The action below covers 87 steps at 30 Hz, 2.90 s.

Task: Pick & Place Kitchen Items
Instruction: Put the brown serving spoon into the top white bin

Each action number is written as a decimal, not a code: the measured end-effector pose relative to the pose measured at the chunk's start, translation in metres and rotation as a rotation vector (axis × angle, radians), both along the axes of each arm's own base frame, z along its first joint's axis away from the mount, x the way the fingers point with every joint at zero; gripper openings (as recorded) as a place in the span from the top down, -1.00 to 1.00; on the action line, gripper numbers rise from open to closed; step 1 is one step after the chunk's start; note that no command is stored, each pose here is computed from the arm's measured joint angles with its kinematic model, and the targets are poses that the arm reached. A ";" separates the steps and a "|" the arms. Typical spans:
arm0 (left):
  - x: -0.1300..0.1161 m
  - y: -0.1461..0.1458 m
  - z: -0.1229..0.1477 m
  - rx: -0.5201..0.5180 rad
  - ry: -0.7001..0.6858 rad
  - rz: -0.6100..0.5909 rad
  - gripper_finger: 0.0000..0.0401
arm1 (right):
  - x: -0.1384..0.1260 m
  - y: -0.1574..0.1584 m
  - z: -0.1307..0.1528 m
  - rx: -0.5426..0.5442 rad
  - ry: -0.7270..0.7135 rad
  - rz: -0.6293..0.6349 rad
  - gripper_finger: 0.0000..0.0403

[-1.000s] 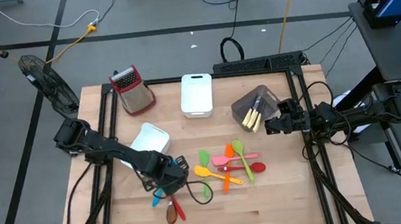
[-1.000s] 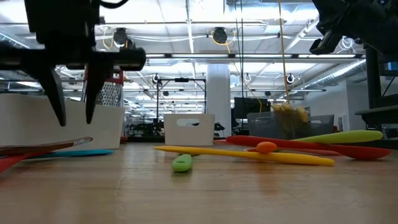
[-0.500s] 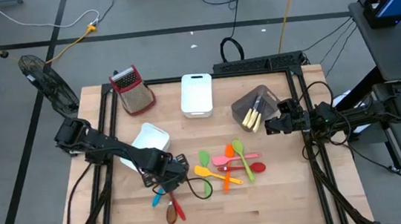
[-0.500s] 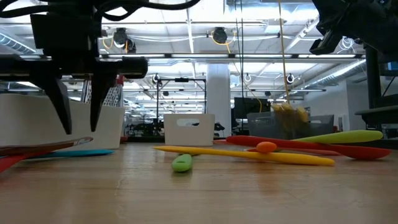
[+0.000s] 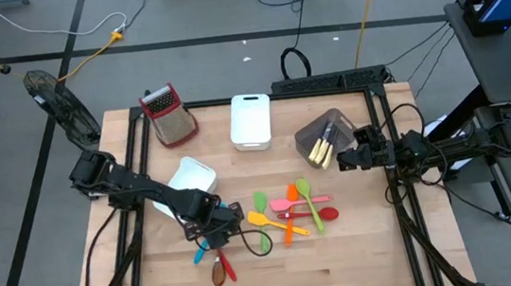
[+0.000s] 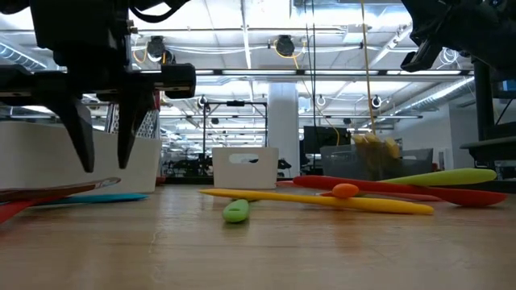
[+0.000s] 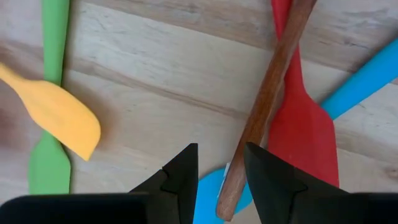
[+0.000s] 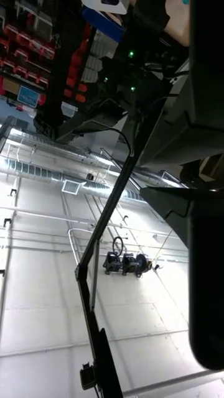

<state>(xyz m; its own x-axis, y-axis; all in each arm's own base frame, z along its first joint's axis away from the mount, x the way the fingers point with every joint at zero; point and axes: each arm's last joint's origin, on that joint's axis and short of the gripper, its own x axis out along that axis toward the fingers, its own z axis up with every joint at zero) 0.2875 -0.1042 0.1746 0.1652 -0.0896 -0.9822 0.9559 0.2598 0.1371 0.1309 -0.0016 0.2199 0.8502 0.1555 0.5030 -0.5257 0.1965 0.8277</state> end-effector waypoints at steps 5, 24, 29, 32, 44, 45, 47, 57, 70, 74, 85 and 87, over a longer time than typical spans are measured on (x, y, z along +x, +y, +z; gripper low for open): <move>-0.002 0.001 -0.003 0.003 0.008 -0.007 0.33 | 0.000 0.000 0.000 0.000 0.000 0.000 0.71; -0.004 0.000 -0.011 -0.022 -0.001 -0.033 0.34 | 0.000 0.000 0.000 0.001 0.001 -0.001 0.71; -0.004 0.000 -0.011 -0.019 -0.004 -0.053 0.34 | 0.000 -0.001 0.000 0.012 0.000 -0.022 0.71; -0.004 0.000 -0.011 -0.025 -0.005 -0.067 0.34 | 0.000 -0.001 0.000 0.010 -0.001 -0.023 0.71; 0.000 0.000 -0.016 -0.036 -0.015 -0.162 0.34 | 0.000 -0.001 0.000 0.008 -0.001 -0.025 0.71; 0.001 0.000 -0.019 -0.034 -0.011 -0.168 0.34 | 0.000 -0.001 0.000 0.007 -0.001 -0.025 0.71; 0.004 -0.002 -0.026 -0.034 -0.011 -0.170 0.34 | 0.000 -0.001 0.000 0.008 -0.001 -0.025 0.71; 0.008 -0.002 -0.035 -0.003 -0.006 -0.183 0.57 | 0.001 -0.001 -0.002 0.018 0.021 -0.022 0.71; 0.010 -0.002 -0.035 0.040 -0.037 -0.221 0.82 | 0.003 -0.002 -0.004 0.033 0.050 -0.043 0.71; 0.011 -0.002 -0.034 0.080 -0.063 -0.245 0.84 | 0.003 -0.002 -0.004 0.033 0.052 -0.044 0.71; 0.021 -0.002 -0.020 0.137 -0.109 -0.206 0.86 | 0.003 -0.002 -0.004 0.033 0.051 -0.044 0.71; 0.023 0.000 -0.018 0.131 -0.111 -0.170 0.86 | 0.003 -0.002 -0.004 0.033 0.052 -0.044 0.71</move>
